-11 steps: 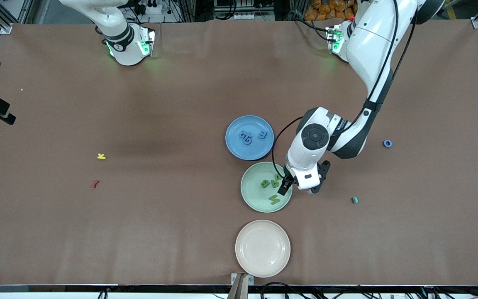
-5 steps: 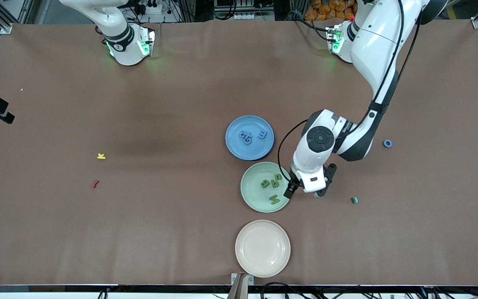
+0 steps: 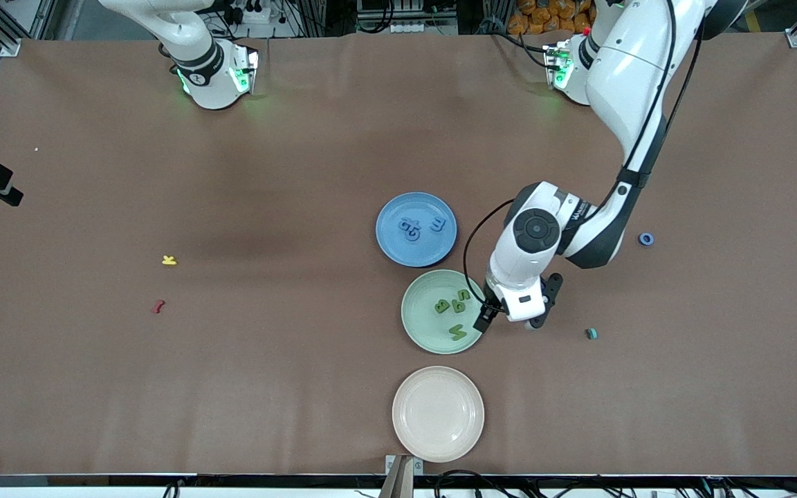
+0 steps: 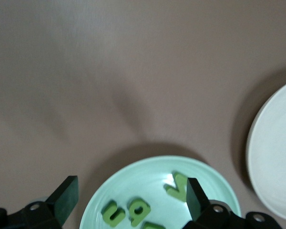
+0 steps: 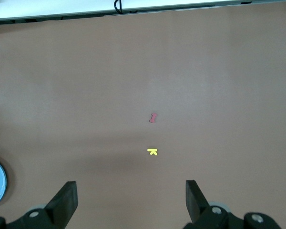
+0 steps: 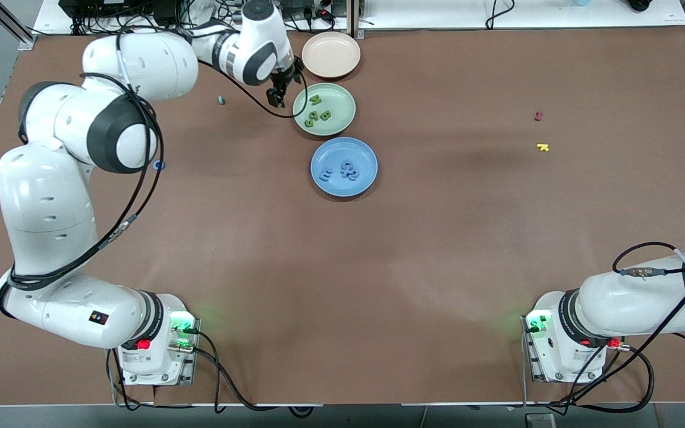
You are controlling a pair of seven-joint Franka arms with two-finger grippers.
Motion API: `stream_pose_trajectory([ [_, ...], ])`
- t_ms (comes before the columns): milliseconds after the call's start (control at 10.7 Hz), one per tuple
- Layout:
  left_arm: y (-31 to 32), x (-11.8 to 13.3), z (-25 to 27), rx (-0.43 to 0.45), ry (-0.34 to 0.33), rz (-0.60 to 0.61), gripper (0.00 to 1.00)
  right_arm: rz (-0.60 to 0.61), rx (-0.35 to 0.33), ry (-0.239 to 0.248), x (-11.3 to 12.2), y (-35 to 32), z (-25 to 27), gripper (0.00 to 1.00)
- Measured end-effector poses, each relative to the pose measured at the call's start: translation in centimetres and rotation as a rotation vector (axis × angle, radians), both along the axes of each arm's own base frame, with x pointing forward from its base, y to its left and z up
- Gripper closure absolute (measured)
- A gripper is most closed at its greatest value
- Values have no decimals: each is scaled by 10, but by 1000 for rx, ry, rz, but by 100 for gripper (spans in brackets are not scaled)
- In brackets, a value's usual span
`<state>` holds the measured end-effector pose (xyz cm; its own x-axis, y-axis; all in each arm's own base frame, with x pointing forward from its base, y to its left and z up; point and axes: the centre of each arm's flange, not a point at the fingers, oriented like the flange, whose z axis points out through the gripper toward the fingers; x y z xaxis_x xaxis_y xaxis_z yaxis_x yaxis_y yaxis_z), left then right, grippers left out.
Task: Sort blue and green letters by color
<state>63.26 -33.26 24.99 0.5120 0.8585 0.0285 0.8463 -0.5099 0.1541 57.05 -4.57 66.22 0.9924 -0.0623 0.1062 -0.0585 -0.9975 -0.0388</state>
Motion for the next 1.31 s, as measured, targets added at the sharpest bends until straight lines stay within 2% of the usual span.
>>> stream_pose_trajectory([
  [373, 40, 24, 32, -7, -46, 21, 0, -4, 0, 0, 0, -2, 0, 0],
  [560, 41, 24, 39, -10, -55, 21, 0, -4, 0, 0, 0, -2, 0, 0],
  [934, 47, 24, 47, 15, -41, -29, 0, -4, 0, -1, 0, -2, 0, 0],
  [1307, 87, 33, 74, 66, -17, -114, 0, -2, 1, -1, 0, -1, 0, 0],
])
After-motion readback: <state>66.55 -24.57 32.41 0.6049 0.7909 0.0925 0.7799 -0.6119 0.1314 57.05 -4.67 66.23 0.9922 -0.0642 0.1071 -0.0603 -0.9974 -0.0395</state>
